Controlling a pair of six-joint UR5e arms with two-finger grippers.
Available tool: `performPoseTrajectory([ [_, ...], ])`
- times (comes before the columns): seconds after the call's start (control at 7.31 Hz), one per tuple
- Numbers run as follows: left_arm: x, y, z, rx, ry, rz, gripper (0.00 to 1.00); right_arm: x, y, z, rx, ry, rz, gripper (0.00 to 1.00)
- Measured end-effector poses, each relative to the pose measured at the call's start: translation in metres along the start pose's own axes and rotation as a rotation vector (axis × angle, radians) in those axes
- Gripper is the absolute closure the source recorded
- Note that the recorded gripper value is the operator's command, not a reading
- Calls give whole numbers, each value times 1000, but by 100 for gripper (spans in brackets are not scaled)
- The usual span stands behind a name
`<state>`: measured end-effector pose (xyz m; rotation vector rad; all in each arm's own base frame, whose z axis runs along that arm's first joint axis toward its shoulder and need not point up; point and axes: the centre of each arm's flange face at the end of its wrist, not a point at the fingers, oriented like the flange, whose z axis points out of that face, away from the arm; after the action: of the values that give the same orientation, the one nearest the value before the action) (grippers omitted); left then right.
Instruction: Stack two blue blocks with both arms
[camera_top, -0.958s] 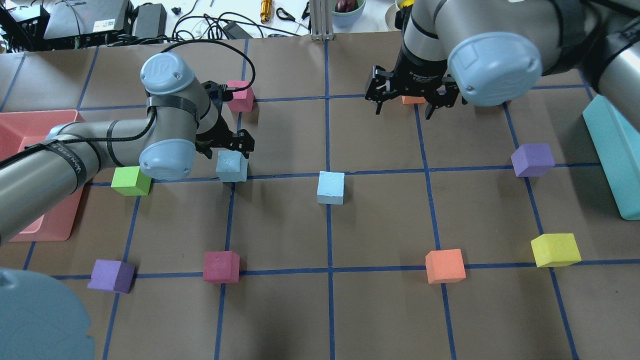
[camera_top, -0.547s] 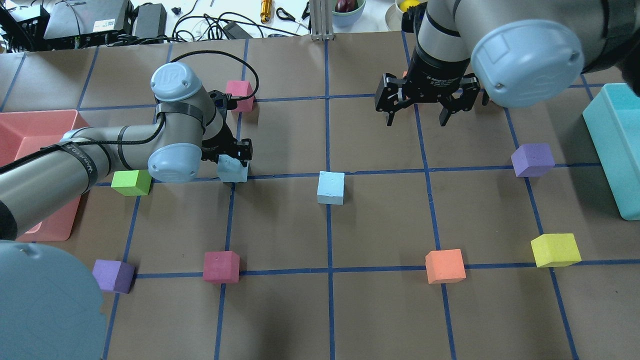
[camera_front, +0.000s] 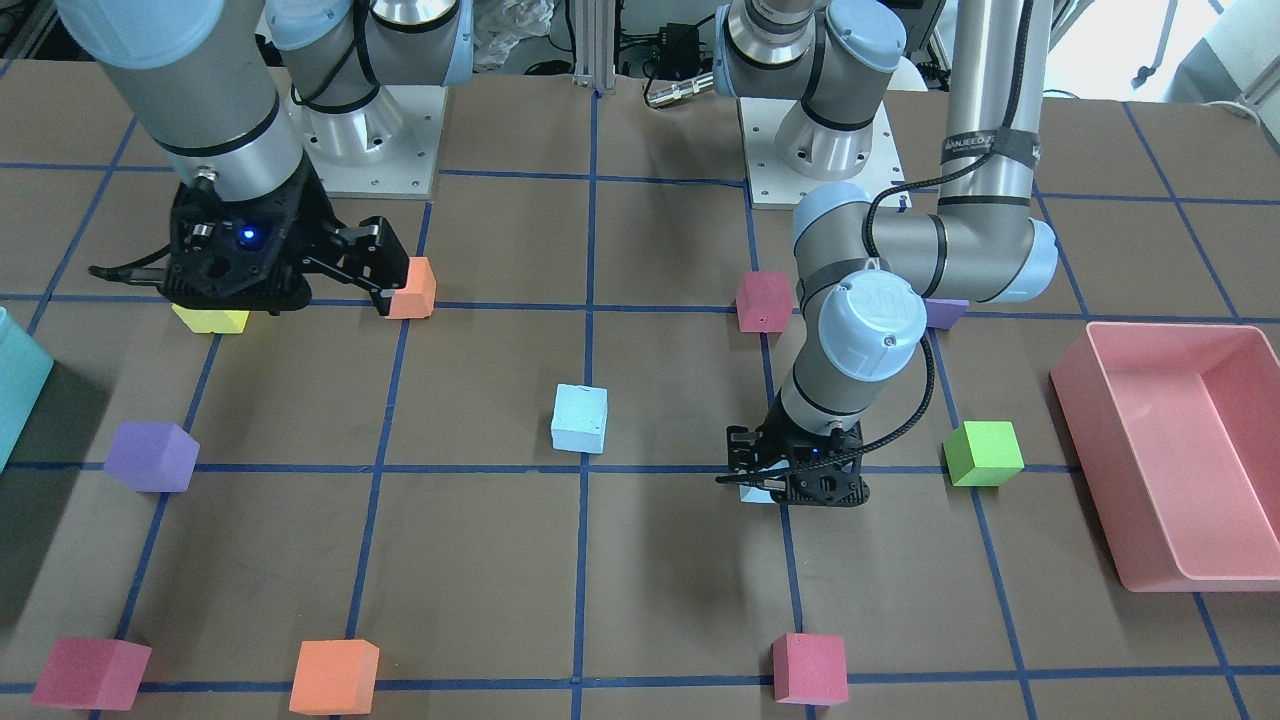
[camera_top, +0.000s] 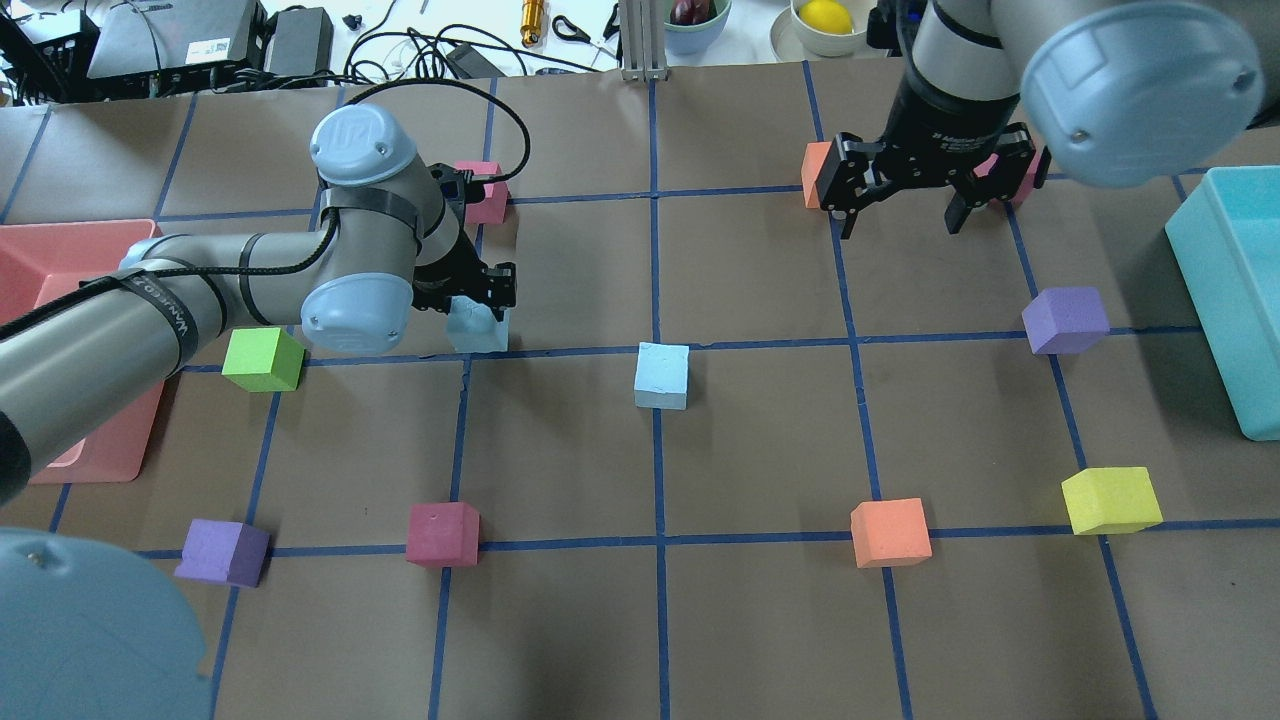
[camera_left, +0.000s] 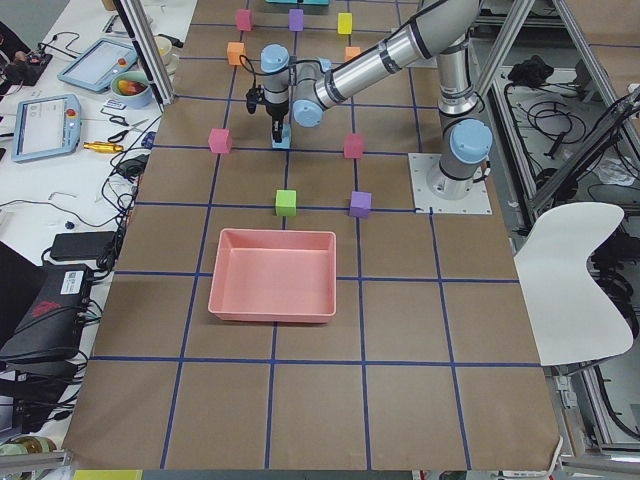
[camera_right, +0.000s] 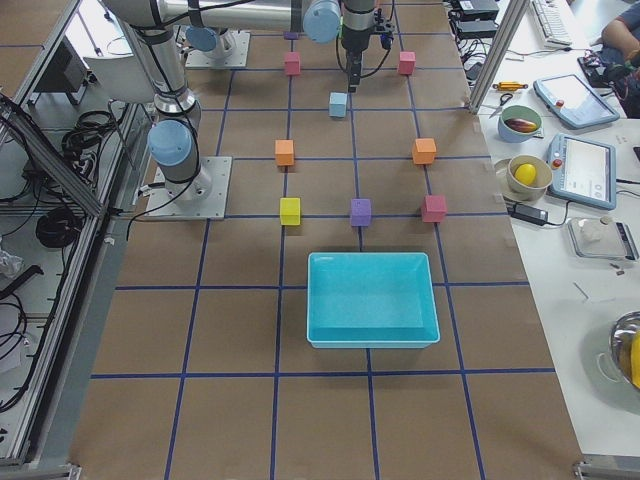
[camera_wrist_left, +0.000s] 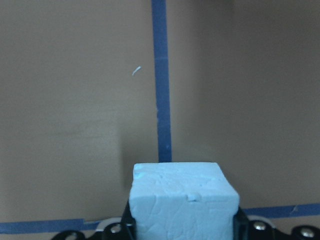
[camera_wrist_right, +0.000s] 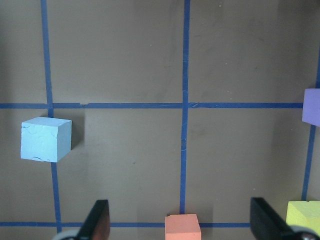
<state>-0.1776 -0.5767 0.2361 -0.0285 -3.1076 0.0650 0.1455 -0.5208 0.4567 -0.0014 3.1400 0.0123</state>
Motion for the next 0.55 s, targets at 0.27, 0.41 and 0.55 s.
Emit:
performPoseTrajectory([
  [0.27,86,4,-55,-35,-17,-20,100,12,4,-7,12,1,21,0],
  [0.41,124,12,-67,-41,-16,-29,100,14,5,-9,14,1,25,0],
  [0.55,158,24,-66,-49,-17,-23,100,14,6,-9,13,1,26,0],
])
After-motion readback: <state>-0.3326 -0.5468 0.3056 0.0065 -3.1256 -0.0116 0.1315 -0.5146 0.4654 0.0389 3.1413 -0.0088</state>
